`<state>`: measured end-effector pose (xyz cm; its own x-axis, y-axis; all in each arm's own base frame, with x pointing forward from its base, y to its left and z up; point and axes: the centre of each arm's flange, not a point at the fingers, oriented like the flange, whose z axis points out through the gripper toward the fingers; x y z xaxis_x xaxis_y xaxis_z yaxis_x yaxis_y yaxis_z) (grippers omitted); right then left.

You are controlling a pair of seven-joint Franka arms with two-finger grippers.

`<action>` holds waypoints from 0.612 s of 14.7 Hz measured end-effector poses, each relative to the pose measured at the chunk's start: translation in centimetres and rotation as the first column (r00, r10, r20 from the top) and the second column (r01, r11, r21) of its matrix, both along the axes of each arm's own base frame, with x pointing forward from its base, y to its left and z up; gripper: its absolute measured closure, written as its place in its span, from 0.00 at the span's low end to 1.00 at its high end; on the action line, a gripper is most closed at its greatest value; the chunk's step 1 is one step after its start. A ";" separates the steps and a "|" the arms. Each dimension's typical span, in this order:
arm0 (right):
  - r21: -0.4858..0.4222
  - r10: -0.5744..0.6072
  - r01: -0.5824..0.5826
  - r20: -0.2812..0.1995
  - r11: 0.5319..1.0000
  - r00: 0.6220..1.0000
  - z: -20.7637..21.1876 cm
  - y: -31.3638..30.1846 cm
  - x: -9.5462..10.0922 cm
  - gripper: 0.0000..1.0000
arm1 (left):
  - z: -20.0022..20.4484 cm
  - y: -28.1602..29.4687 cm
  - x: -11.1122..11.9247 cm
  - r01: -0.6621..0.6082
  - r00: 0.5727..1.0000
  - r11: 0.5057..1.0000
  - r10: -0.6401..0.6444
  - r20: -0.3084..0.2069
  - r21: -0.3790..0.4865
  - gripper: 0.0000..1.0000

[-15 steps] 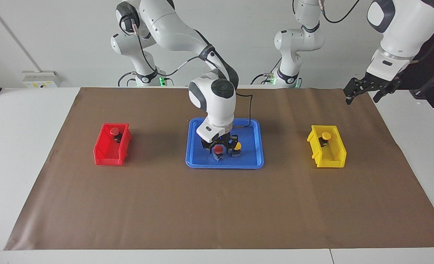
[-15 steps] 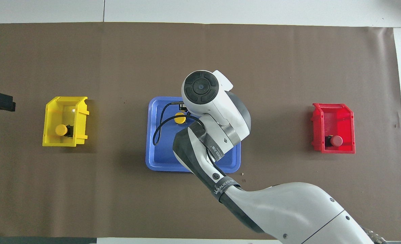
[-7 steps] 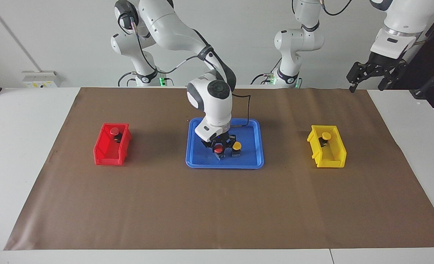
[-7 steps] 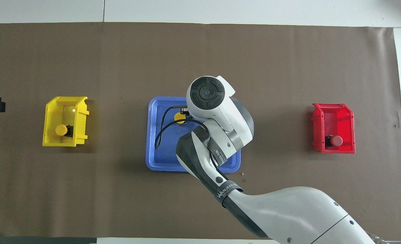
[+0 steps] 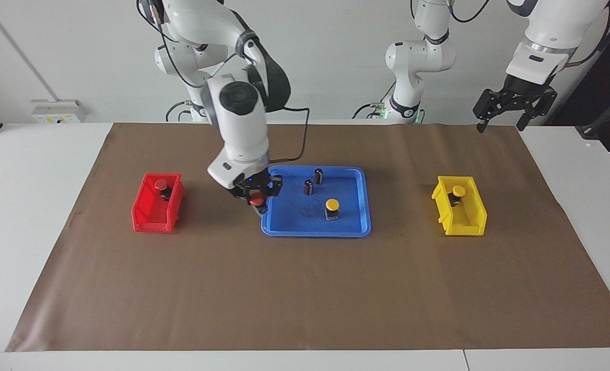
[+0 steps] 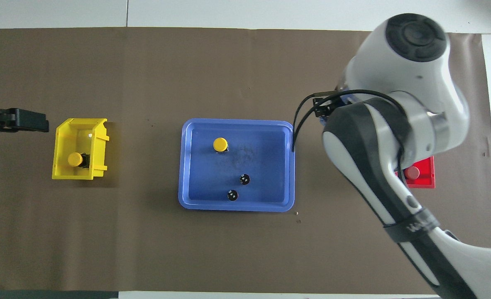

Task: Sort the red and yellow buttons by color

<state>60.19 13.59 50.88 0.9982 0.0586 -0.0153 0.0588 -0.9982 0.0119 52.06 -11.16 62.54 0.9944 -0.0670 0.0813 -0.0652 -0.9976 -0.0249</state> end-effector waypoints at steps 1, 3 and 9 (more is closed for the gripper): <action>0.003 0.016 -0.016 -0.003 1.000 1.000 1.0 -5.4 -0.9 0.59 | -2.4 -4.0 0.4 -0.015 1.000 1.000 0.015 -0.010 -0.005 0.00; 0.010 0.047 -0.047 -0.019 0.999 0.999 0.4 -13.9 -3.1 0.59 | -8.0 -12.6 0.8 -0.049 0.998 0.999 0.049 -0.024 -0.013 0.00; -0.002 0.100 -0.101 0.065 0.995 0.993 -8.4 -21.0 -6.2 0.59 | -21.1 -26.6 -0.6 -0.150 0.988 0.988 0.149 -0.034 -0.023 0.02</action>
<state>54.03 -7.38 42.44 0.9861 0.1586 0.0492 0.1580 -0.9873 0.0175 51.45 -37.77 41.49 0.9952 0.0846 0.0486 0.0847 -0.9964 0.0001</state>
